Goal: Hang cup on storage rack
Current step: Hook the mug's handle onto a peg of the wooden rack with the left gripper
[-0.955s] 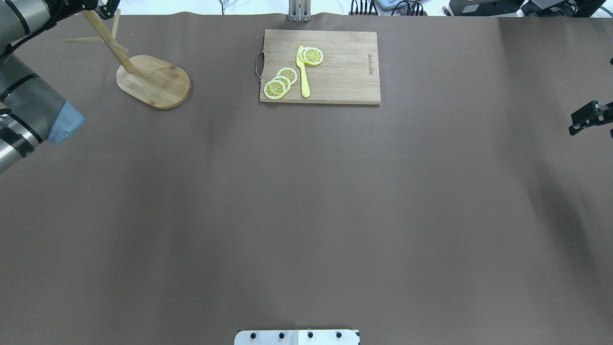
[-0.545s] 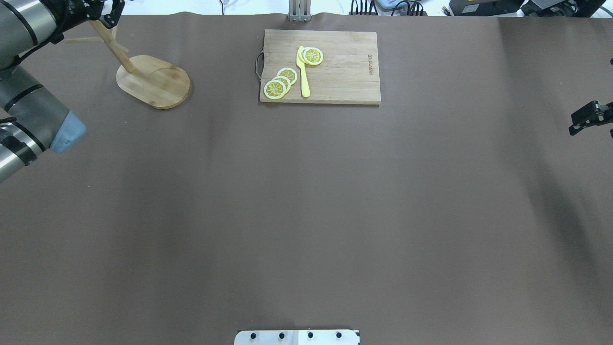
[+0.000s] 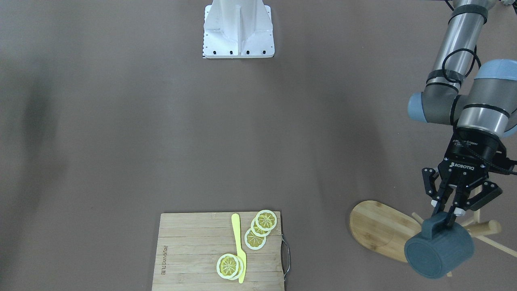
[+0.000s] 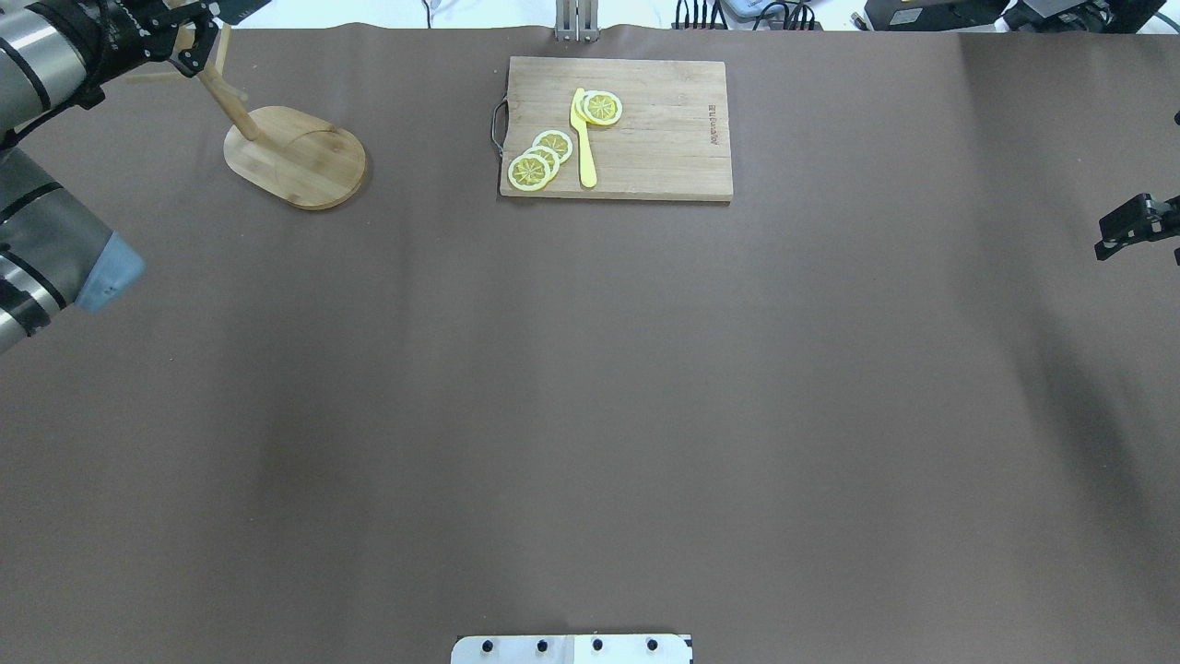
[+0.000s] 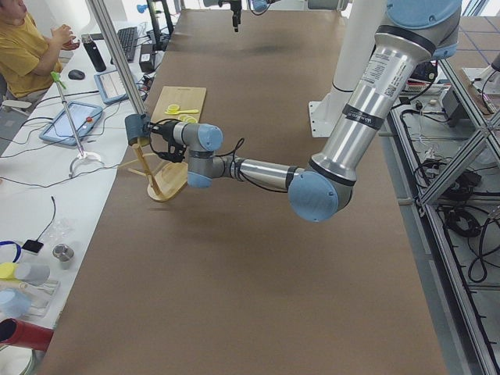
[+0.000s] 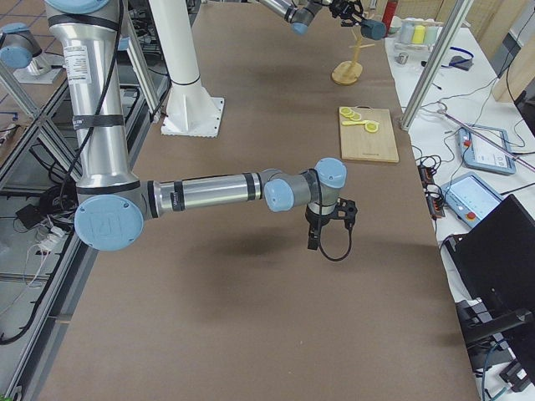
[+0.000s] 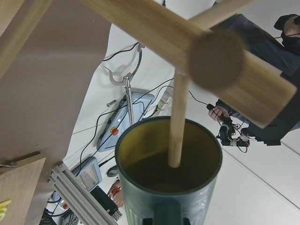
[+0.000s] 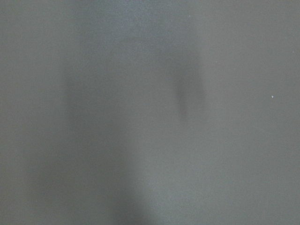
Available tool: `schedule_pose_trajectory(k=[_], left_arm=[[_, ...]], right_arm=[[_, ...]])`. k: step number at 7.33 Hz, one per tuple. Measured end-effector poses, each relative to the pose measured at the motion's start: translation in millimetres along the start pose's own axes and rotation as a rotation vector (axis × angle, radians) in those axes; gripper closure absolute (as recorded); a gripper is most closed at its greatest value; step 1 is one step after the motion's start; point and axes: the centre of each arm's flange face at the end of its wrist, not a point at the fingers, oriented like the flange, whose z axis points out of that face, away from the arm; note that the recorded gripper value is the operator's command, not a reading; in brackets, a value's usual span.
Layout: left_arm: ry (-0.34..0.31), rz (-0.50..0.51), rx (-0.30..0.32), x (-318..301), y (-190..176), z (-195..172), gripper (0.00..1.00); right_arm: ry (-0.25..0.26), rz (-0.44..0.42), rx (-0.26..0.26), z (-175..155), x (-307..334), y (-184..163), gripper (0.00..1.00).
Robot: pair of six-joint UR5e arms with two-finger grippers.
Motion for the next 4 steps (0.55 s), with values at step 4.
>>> schedule_pose_trajectory(k=[4], left_arm=[[-0.006, 0.003, -0.002, -4.6, -20.3, -9.7, 1.00]], right_arm=[[-0.002, 0.001, 0.003, -1.6, -1.4, 0.3, 0.00]])
